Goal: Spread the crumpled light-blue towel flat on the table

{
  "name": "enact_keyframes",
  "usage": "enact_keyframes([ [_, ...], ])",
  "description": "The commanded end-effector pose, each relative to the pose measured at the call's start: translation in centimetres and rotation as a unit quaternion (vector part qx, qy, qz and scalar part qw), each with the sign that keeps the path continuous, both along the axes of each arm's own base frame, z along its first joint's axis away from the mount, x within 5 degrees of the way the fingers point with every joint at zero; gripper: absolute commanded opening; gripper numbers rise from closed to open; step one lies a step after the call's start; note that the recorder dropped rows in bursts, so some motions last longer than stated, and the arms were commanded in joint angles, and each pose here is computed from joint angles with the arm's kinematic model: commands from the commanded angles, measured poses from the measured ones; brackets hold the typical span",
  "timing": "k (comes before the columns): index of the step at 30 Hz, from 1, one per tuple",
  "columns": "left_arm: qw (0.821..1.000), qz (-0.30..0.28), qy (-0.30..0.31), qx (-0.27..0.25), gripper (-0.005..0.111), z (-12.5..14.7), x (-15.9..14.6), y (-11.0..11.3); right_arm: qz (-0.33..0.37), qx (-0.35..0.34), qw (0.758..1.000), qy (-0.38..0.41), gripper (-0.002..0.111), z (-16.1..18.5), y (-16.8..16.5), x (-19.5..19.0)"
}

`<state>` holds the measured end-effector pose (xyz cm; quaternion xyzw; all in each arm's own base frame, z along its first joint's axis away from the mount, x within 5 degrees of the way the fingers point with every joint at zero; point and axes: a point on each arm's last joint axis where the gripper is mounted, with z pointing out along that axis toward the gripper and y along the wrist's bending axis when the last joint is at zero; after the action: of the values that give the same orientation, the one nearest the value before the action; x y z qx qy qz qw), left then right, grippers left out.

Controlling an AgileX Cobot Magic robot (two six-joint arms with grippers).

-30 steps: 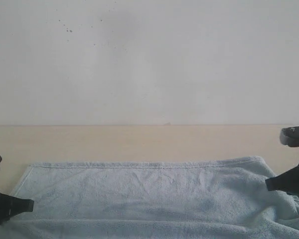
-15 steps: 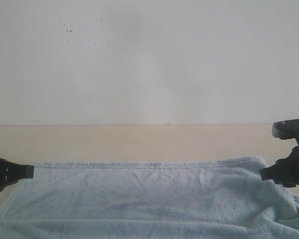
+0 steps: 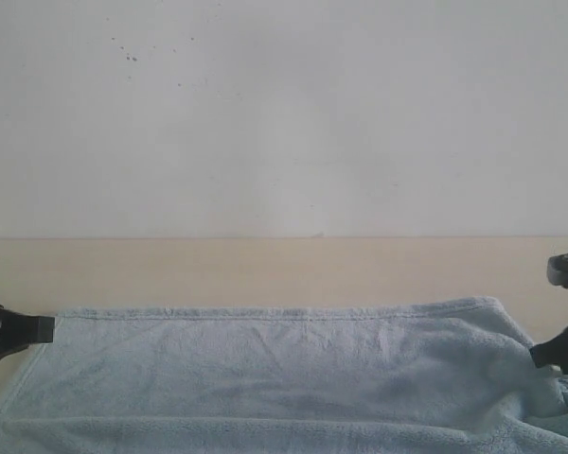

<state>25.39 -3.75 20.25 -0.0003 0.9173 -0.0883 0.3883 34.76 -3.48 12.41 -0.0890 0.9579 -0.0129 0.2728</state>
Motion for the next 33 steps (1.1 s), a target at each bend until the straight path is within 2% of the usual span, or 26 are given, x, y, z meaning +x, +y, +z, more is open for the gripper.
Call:
enact_keyframes([
  [1,1.0,-0.002,0.002,-0.004,0.004,0.0,-0.2,-0.2,0.012,-0.004,1.0,0.024,0.028,-1.4,-0.2,0.0],
  [12,1.0,-0.001,0.002,-0.005,0.004,0.0,-0.2,-0.2,0.024,-0.005,0.998,0.051,0.028,-2.8,-0.2,-0.2],
  [14,1.0,-0.001,0.002,-0.005,0.004,0.0,-0.2,-0.2,0.013,0.001,0.999,0.05,0.023,-2.8,-0.2,-0.2],
  [18,1.0,-0.001,0.002,-0.005,0.004,0.0,-0.2,-0.2,-0.013,0.013,0.999,0.049,-0.001,-2.8,-0.2,-0.2],
  [27,1.0,0.001,0.0,-0.004,0.004,0.0,-0.2,-0.1,-0.055,0.035,0.997,0.046,0.0,-2.3,-0.6,-0.3],
  [33,1.0,0.006,0.001,-0.01,0.004,0.0,-0.2,-0.1,-0.117,0.036,0.992,0.026,0.0,-0.1,-5.4,-1.4],
])
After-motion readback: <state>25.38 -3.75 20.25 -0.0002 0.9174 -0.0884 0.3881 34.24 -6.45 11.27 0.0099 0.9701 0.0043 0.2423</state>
